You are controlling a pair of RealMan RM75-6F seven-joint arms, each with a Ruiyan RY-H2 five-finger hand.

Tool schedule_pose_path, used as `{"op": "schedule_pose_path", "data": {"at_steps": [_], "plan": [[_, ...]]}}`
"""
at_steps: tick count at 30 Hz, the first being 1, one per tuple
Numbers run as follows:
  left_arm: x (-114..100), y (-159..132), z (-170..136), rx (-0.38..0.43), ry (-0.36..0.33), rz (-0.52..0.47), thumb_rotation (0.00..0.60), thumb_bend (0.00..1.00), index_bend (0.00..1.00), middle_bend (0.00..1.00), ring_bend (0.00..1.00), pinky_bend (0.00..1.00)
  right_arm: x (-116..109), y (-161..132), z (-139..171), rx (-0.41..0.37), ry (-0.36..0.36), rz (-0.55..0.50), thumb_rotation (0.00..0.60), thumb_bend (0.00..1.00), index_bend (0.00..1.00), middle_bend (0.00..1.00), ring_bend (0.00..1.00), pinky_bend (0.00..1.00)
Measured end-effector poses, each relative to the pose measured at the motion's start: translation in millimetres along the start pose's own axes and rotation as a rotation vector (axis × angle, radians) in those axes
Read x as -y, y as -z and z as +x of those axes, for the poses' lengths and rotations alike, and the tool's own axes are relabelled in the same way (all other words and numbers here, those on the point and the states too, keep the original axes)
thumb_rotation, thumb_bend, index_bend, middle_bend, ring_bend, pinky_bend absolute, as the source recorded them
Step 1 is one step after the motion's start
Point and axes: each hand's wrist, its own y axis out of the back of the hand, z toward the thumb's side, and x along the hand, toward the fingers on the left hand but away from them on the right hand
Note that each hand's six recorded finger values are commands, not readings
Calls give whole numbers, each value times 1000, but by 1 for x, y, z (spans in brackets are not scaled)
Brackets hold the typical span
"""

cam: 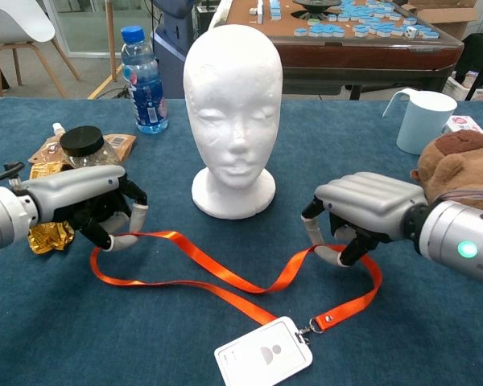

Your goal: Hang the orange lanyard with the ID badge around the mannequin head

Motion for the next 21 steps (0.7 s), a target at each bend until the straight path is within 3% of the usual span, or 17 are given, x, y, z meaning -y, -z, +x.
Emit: {"op": "schedule_pose_path", "data": {"at_steps": [7, 12, 21], "plan": [[-45, -23, -17, 80, -98, -86, 600, 324, 603, 855, 877, 901, -47, 11, 34, -11, 169, -104, 600, 491, 648, 1000, 1000, 1000], [-91, -43, -27, 148, -177, -171, 600, 325, 601, 855, 877, 901, -75, 22, 55, 2, 286, -166, 600, 491, 648, 1000, 1000, 1000], [-155, -69, -28, 220, -239, -289, 600, 324, 598, 855, 877, 901, -117, 38, 68, 29, 452, -277, 600, 491, 648, 1000, 1000, 1000]]}}
